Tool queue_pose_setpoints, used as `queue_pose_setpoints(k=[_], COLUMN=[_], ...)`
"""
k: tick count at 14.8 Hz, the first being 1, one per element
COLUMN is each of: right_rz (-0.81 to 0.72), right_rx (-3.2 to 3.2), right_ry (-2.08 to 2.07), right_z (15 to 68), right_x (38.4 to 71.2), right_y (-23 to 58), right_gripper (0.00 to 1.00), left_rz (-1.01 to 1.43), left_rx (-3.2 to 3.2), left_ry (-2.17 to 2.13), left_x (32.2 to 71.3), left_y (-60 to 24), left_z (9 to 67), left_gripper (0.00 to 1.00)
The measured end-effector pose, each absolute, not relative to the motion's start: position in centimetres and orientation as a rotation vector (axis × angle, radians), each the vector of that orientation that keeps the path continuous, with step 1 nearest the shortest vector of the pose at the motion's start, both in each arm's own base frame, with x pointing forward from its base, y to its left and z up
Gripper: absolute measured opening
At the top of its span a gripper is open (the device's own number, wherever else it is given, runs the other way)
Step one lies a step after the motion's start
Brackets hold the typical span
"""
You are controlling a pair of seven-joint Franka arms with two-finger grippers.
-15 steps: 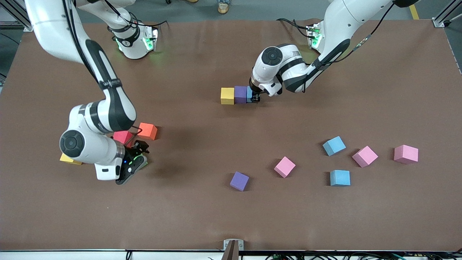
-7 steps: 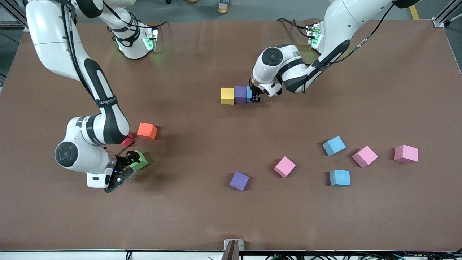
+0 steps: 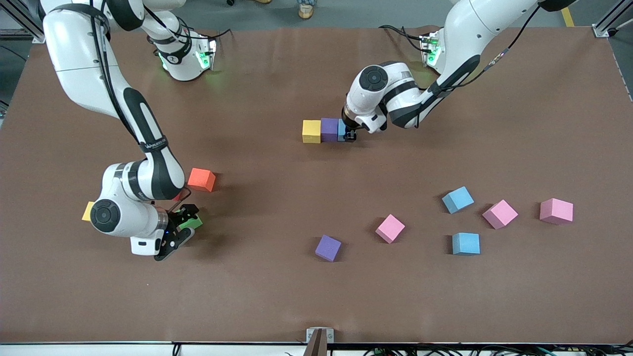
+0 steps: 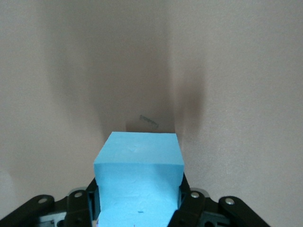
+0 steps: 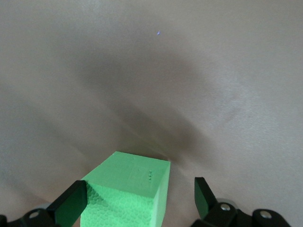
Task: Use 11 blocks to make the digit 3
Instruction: 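Reach and grasp the green block with the right gripper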
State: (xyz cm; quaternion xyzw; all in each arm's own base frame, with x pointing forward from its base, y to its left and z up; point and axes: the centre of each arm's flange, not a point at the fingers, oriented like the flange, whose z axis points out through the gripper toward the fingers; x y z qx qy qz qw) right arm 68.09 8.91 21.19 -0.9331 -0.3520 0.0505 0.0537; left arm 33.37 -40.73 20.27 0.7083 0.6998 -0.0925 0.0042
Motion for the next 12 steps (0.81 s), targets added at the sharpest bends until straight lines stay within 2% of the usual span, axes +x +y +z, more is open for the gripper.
queue_pose_setpoints(k=[12], right_rz=[0.228], right_rx=[-2.823], right_ry=[-1.041], right_z=[23.9], right_x=[69.0], right_y=[7.6], right_gripper=[1.0], left_rz=[-0.293], left_rx=[2.22], left_ry=[2.186], left_x=[33.3], left_y=[-41.6], left_z=[20.1], left_gripper=[0.6])
